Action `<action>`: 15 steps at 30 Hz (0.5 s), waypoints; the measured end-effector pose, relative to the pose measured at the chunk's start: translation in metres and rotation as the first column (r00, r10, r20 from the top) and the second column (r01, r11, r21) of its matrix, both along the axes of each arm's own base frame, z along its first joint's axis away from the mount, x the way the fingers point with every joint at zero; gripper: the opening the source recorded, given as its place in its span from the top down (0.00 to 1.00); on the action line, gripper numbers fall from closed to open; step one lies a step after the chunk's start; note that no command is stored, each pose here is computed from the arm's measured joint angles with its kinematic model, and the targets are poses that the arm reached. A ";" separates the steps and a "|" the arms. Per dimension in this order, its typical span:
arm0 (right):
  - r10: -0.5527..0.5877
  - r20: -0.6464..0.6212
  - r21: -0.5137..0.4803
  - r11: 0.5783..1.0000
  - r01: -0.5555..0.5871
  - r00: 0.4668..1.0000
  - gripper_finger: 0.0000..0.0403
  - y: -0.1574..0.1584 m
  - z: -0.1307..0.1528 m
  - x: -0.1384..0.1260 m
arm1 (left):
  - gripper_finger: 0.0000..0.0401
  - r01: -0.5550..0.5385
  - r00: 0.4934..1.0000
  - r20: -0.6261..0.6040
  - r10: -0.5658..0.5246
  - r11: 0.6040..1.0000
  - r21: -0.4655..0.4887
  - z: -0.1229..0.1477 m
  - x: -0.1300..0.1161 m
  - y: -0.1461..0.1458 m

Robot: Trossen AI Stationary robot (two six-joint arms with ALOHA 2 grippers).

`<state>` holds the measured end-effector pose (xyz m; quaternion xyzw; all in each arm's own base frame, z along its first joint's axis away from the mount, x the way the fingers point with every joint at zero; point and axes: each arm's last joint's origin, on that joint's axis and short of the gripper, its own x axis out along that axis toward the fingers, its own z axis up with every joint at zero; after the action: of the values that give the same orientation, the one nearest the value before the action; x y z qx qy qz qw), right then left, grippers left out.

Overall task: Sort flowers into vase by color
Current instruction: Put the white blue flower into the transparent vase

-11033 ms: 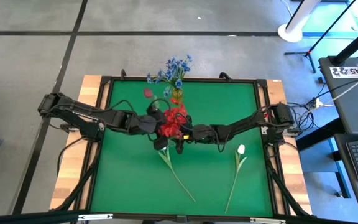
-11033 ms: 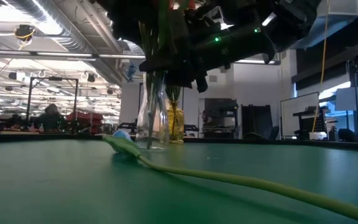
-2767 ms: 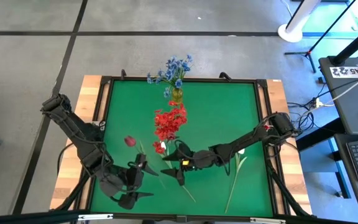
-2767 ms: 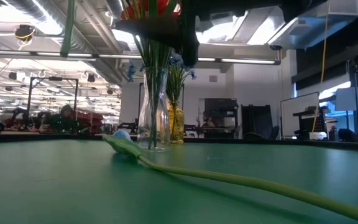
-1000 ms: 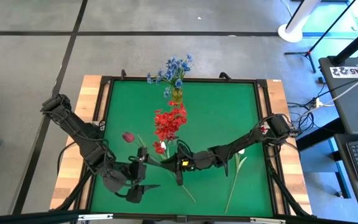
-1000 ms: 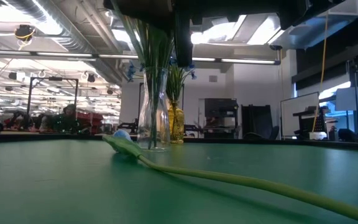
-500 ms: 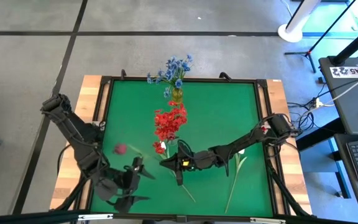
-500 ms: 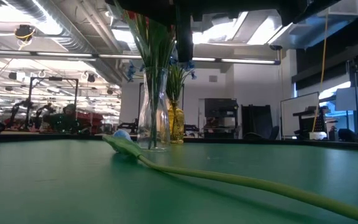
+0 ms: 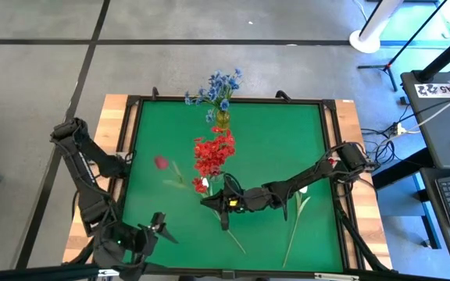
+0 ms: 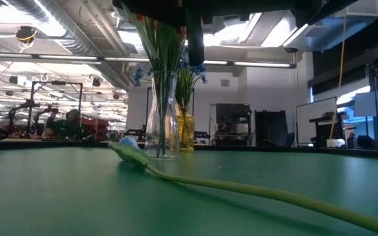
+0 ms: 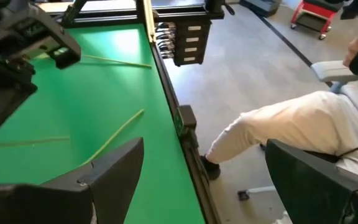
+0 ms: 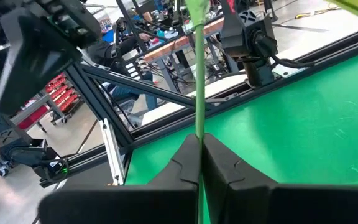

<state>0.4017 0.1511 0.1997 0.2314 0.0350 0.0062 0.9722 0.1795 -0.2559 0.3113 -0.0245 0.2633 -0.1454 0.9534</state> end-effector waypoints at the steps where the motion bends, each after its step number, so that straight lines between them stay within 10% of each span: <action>1: 0.001 0.001 0.000 1.000 -0.001 1.000 1.00 0.000 0.000 0.000 | 0.18 -0.006 1.000 0.001 0.006 1.000 0.002 0.000 -0.002 -0.001; 15: 0.053 0.215 -0.253 0.968 0.003 0.975 1.00 0.013 0.056 -0.019 | 0.18 -0.324 0.933 0.191 0.305 0.943 0.076 0.017 -0.025 0.022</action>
<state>0.3825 0.1645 0.2557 0.1036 -0.0694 0.0397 0.9914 0.1544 -0.2335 0.3282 -0.0029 0.1778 0.0218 0.9838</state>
